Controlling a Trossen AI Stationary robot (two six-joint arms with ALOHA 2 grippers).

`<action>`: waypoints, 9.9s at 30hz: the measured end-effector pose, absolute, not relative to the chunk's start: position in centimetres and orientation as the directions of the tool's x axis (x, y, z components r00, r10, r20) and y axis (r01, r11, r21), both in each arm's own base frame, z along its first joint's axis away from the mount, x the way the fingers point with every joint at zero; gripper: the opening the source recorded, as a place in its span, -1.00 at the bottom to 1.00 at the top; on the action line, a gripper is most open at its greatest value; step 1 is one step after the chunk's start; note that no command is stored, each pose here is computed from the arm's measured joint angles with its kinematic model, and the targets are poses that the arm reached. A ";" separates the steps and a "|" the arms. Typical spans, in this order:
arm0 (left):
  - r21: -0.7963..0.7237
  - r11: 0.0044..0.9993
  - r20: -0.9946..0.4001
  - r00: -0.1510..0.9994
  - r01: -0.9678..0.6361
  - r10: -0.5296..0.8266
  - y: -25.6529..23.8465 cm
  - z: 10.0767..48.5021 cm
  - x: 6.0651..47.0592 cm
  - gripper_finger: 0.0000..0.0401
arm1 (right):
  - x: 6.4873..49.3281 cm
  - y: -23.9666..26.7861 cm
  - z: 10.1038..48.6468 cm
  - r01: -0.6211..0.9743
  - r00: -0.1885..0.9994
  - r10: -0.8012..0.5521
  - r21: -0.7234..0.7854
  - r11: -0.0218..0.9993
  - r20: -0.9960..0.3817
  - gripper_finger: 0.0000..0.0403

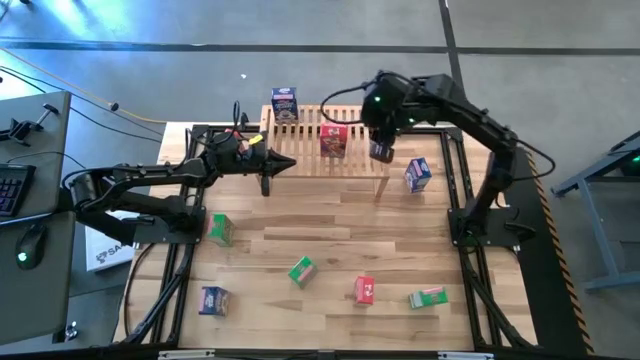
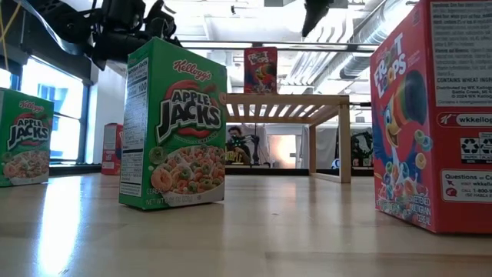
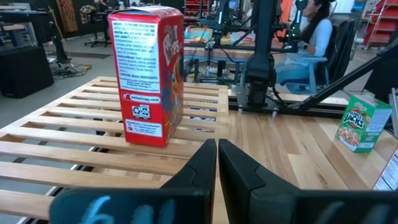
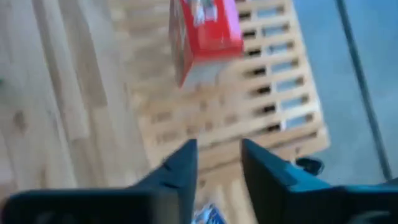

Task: Stack cereal on shelf
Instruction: Put the middle red cereal box on the shelf, then put the middle green cereal box on the shelf

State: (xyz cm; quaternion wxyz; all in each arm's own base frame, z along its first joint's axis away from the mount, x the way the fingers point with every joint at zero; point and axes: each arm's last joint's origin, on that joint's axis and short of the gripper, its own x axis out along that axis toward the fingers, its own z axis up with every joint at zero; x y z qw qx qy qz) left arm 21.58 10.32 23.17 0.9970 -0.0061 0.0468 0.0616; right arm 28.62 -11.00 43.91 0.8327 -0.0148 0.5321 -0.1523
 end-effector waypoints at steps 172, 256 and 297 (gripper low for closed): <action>0.071 0.983 -0.027 0.985 -0.171 0.173 11.6 24.3 23.4 -1.00 | 24.0 -8.1 34.1 0.538 0.549 -0.422 -0.081 0.839 -0.721 -1.00; 0.142 0.990 -0.068 0.998 -0.002 0.012 8.4 23.8 23.6 -1.00 | 41.2 8.3 18.8 -0.499 0.691 0.476 0.117 0.859 -0.544 -0.11; 0.067 0.990 -0.064 0.989 -0.125 0.130 9.6 24.7 22.3 -1.00 | 22.4 -15.0 36.9 0.127 0.886 -0.150 -0.082 0.989 -0.438 -0.21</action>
